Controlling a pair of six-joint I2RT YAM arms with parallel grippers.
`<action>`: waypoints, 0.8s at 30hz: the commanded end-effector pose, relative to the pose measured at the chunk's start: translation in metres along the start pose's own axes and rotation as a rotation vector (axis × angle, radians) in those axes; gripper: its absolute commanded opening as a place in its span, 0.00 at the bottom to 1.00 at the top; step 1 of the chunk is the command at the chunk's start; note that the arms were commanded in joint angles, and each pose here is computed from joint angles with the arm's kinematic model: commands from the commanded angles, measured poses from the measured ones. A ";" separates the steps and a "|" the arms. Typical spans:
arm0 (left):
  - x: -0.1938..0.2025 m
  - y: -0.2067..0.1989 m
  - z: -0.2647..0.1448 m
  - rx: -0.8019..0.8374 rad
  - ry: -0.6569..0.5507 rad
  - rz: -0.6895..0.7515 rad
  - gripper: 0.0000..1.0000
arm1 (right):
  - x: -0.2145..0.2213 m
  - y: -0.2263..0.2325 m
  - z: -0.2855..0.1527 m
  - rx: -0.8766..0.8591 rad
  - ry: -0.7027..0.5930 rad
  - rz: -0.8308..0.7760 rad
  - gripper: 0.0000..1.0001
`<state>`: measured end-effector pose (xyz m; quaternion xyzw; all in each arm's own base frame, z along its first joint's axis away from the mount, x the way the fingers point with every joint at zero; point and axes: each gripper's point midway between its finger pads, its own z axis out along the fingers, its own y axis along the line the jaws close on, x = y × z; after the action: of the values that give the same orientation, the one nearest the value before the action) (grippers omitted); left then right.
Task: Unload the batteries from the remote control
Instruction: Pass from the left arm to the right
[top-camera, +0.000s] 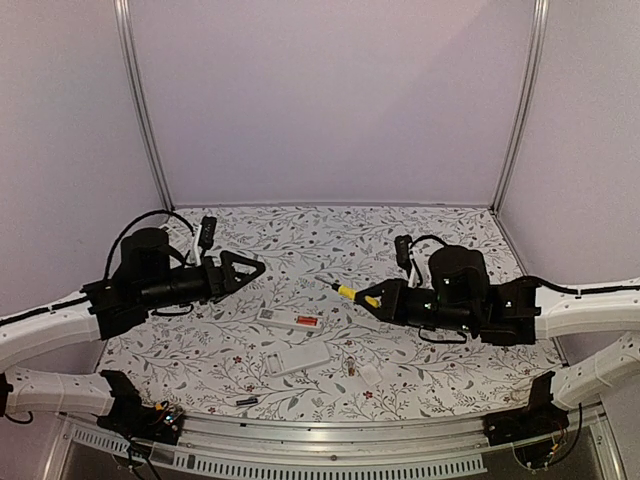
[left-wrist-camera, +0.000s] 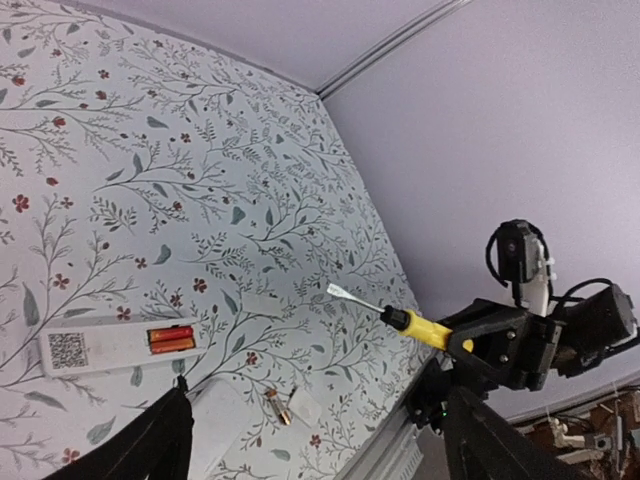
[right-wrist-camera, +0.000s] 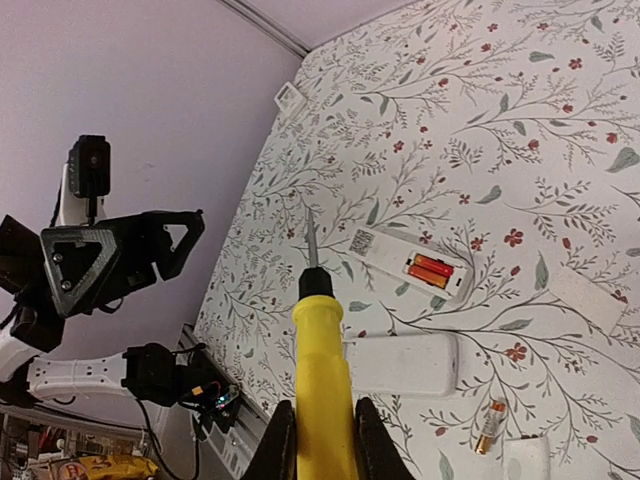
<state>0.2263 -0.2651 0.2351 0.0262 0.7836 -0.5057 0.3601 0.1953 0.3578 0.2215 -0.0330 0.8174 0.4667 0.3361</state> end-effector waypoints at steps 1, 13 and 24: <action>0.028 0.063 -0.010 -0.197 0.244 0.062 0.87 | 0.018 -0.062 -0.007 0.277 0.107 -0.028 0.00; 0.014 0.105 0.043 -0.282 0.414 0.365 0.87 | 0.030 -0.074 0.011 0.350 0.162 -0.005 0.00; 0.046 0.164 0.102 -0.321 0.624 0.321 0.87 | 0.032 -0.084 -0.006 0.353 0.138 0.041 0.00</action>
<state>0.3106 -0.2795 0.0745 0.2222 0.9104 -0.2841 0.2026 0.2000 0.3271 0.1389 -0.0099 0.9114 0.3150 0.2646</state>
